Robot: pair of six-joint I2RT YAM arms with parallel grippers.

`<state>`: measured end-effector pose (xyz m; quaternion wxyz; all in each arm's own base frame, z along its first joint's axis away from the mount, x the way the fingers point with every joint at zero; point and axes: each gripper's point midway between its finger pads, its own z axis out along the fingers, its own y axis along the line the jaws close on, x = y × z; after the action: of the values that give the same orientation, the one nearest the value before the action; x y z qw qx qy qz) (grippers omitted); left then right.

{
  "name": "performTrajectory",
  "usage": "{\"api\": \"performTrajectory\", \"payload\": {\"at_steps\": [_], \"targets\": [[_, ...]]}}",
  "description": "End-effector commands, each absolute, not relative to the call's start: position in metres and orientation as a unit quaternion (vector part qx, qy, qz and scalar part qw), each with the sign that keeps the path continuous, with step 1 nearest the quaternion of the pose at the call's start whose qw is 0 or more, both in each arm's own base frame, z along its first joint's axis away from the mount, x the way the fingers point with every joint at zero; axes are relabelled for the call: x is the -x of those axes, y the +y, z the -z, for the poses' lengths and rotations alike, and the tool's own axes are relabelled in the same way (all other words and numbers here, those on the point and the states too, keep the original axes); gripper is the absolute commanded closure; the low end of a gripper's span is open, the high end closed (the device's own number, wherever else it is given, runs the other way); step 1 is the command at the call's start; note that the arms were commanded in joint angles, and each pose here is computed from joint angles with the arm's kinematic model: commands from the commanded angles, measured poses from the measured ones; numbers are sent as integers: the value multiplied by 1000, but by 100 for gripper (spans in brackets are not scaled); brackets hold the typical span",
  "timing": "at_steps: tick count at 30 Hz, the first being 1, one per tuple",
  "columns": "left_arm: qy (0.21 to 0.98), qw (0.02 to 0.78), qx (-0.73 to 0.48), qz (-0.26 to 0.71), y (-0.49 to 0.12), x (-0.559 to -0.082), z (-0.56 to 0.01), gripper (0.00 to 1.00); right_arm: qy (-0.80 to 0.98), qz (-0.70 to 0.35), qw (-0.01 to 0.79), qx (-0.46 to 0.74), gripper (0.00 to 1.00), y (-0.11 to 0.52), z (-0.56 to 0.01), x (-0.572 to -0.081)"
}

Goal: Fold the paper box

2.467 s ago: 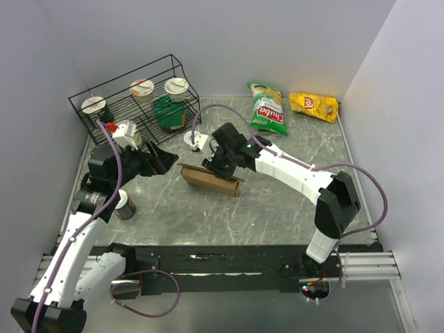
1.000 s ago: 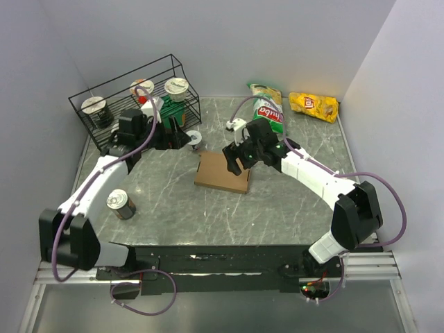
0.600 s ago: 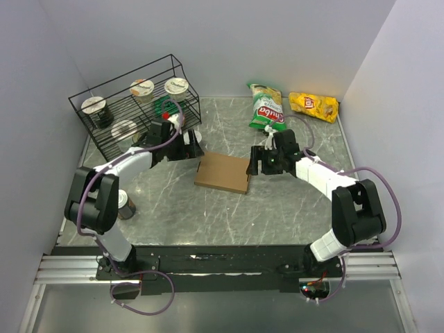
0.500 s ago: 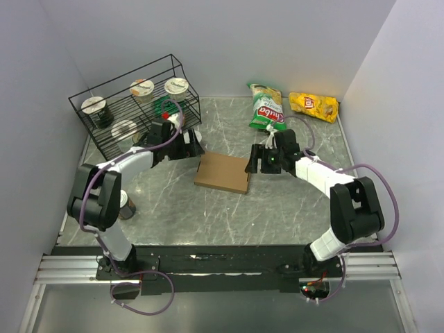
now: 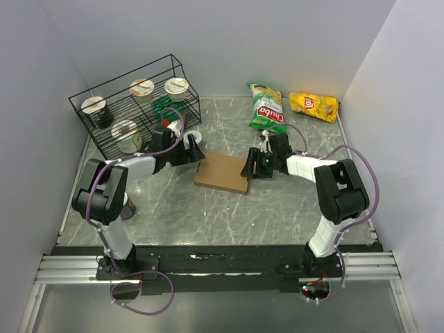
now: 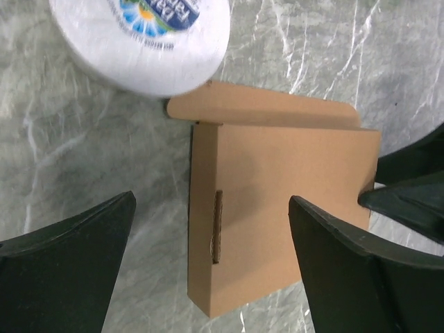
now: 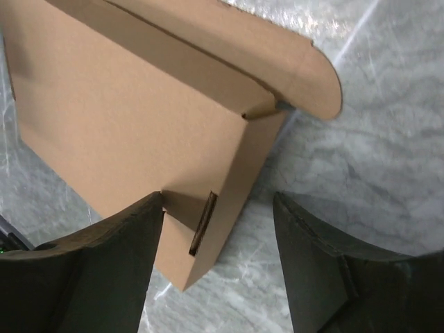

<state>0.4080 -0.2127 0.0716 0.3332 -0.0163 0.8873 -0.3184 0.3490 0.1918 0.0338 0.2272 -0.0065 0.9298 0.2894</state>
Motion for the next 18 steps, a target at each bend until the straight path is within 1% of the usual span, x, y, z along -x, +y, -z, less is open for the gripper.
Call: {"api": "performTrajectory", "payload": {"at_steps": [1,3,4,6,7,10,15,17,18], "targets": [[852,385,30,354,-209,-406,-110,1,920,-304,245,20,35,198,-36,-364],[843,399,42,358,-201,-403,-116,1,918,-308,249,23,42,199,-33,-364],[841,401,52,359,-197,-402,-117,1,919,-309,245,25,49,199,-30,-361],[839,408,64,355,-189,-399,-119,1,912,-318,255,39,53,201,-31,-361],[837,413,70,353,-185,-398,-121,1,913,-316,255,48,57,201,-29,-358],[826,429,95,353,-171,-393,-127,1,908,-314,269,70,62,200,-27,-352],[824,413,110,372,-166,-382,-117,2,898,-320,286,93,64,202,-33,-340],[821,408,104,385,-172,-381,-115,4,898,-316,292,94,59,201,-41,-336],[820,400,94,398,-176,-375,-113,5,900,-309,295,87,54,198,-42,-336]]}}
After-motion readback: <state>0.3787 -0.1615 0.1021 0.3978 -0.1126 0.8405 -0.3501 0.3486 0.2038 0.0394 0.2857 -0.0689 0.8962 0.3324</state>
